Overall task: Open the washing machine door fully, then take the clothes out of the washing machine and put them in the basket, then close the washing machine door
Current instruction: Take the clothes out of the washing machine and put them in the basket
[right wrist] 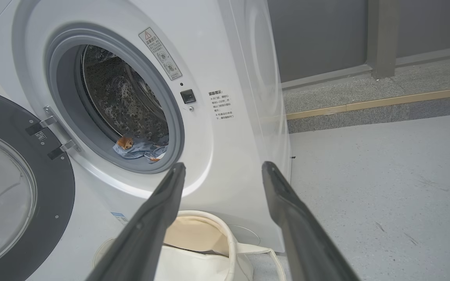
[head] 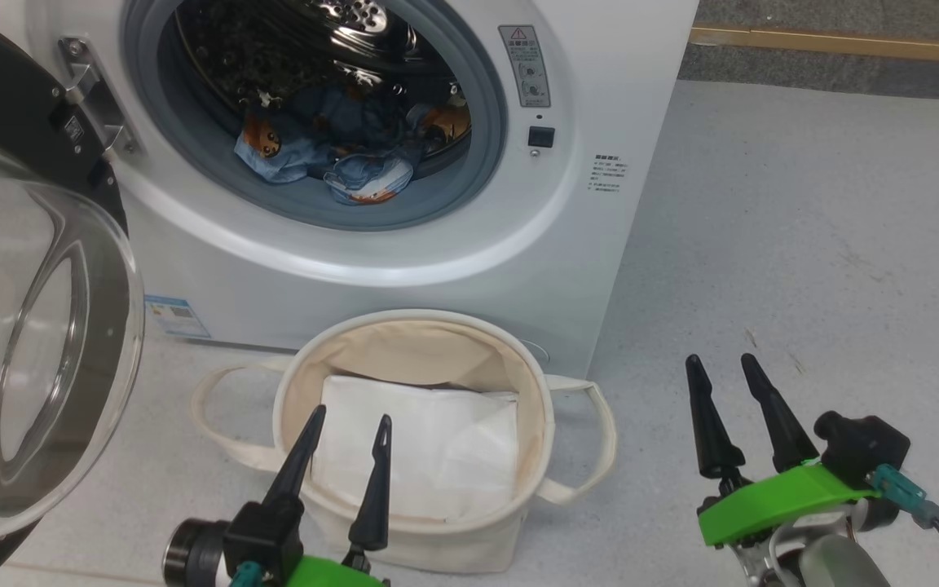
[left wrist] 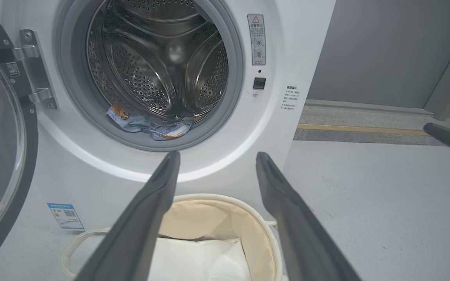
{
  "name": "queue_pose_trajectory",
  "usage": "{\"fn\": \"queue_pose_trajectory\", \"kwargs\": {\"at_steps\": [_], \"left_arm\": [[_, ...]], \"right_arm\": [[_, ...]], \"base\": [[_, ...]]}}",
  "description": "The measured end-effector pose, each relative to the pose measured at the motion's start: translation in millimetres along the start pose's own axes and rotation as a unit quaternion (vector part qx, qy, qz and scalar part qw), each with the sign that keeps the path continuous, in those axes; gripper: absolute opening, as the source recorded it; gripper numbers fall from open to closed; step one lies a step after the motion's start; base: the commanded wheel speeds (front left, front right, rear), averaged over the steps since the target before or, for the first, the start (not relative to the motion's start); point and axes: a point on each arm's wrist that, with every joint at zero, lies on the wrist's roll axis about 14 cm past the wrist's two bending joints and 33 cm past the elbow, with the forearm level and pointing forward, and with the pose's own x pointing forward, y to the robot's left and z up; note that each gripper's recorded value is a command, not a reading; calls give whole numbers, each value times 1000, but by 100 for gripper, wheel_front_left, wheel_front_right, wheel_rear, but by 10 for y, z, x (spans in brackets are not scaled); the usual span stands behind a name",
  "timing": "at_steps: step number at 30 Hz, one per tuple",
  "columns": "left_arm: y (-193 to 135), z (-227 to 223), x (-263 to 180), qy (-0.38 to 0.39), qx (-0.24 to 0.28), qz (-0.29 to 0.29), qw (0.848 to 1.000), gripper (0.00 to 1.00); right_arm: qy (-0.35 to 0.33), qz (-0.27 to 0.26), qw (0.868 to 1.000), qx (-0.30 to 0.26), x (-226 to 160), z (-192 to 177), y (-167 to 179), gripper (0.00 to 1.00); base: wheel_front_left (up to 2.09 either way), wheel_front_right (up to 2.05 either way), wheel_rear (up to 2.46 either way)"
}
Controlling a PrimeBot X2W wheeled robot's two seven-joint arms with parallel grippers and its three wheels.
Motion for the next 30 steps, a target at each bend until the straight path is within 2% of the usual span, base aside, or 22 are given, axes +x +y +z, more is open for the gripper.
{"fn": "queue_pose_trajectory", "kwargs": {"at_steps": [14, 27, 30], "left_arm": [[-16, 9, 10, -2, 2, 2, 1000, 100], [-5, -148, 69, 19, 0, 10, 1000, 100], [-10, -171, 153, 19, 13, 7, 1000, 100]], "right_arm": [[0, 3, 1000, -1, -15, 3, 19, 100], [15, 9, 1000, 0, 57, -116, 43, 100], [22, 9, 1000, -1, 89, -174, 32, 100]], "base": [[0, 0, 0], [0, 0, 0], [0, 0, 0]]}}
